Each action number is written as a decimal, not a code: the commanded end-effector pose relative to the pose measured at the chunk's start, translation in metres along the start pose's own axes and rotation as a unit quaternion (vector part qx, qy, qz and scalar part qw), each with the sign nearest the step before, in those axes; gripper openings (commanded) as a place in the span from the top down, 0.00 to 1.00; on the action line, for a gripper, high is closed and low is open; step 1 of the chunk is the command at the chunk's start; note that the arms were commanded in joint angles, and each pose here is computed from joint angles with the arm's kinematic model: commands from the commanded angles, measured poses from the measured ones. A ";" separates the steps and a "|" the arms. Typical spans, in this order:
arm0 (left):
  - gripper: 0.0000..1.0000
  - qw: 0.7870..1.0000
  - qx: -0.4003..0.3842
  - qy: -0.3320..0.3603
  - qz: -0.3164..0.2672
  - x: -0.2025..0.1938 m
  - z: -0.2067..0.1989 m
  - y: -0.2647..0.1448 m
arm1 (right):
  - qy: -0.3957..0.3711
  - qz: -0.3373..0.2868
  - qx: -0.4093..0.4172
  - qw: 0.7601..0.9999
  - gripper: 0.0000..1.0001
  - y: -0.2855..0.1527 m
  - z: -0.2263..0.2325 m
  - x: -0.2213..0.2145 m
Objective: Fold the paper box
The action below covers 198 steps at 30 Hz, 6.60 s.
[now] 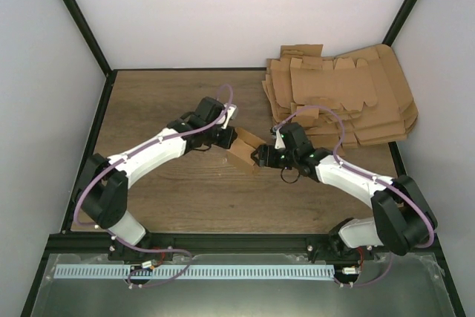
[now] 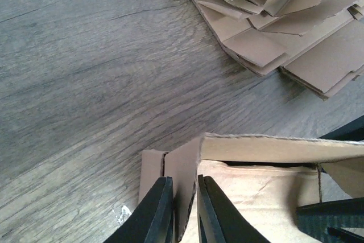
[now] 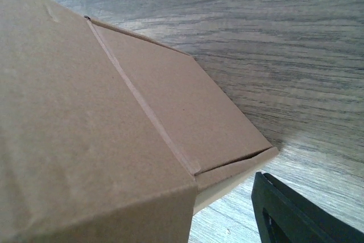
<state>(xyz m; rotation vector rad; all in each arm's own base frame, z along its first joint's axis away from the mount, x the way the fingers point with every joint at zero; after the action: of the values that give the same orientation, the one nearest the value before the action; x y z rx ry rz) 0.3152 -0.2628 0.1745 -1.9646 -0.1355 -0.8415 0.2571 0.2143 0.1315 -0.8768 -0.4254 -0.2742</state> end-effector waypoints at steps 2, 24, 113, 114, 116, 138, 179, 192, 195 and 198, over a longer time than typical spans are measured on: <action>0.88 1.000 0.022 -0.020 -0.003 0.003 -0.006 0.002 | 0.003 -0.015 -0.007 1.000 0.32 0.003 0.003 0.007; 0.96 0.996 0.050 0.071 0.027 -0.024 0.006 0.001 | -0.017 -0.012 -0.021 1.000 0.32 0.001 0.005 0.014; 0.54 0.992 0.124 -0.020 -0.024 -0.046 -0.002 0.040 | 0.046 0.017 -0.063 0.997 0.87 -0.019 0.054 0.052; 0.53 0.992 0.123 -0.021 -0.025 -0.045 -0.002 0.040 | 0.049 0.020 -0.063 0.997 0.87 -0.017 0.053 0.050; 0.53 0.992 0.123 -0.021 -0.025 -0.043 -0.004 0.038 | 0.051 0.025 -0.062 0.996 0.87 -0.016 0.053 0.048; 0.56 0.991 0.129 -0.022 -0.024 -0.039 -0.005 0.041 | 0.036 0.060 -0.105 0.992 0.96 -0.009 0.035 0.033; 0.55 0.992 0.117 -0.039 -0.041 -0.034 -0.014 0.031 | 0.033 0.061 -0.154 0.986 0.78 0.002 0.040 -0.019; 0.39 0.994 0.102 -0.014 -0.036 -0.005 -0.032 0.000 | -0.023 0.066 -0.067 0.995 0.44 -0.031 0.071 -0.002; 0.32 0.995 0.093 -0.006 -0.030 0.001 -0.037 -0.011 | -0.024 0.066 -0.048 0.996 0.35 -0.042 0.069 0.002; 0.29 0.996 0.085 -0.001 -0.021 0.002 -0.041 -0.024 | -0.031 0.067 -0.019 0.997 0.27 -0.058 0.072 0.007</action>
<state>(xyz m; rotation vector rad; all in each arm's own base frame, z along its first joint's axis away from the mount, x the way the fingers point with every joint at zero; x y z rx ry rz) 0.2973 -0.2871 0.1807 -1.7837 -0.2903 -0.8047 0.2249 0.2409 0.1760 -1.0592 -0.3542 -0.1531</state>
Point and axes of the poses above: each gripper's point midway between its finger pads, its own y axis out along the fingers, its own z axis along the line the jaws close on, x = y × z, the point moved 4 cm from there along -y, back along the fingers, and after that the axes turned 1 degree about -y, right-handed, at the moved point
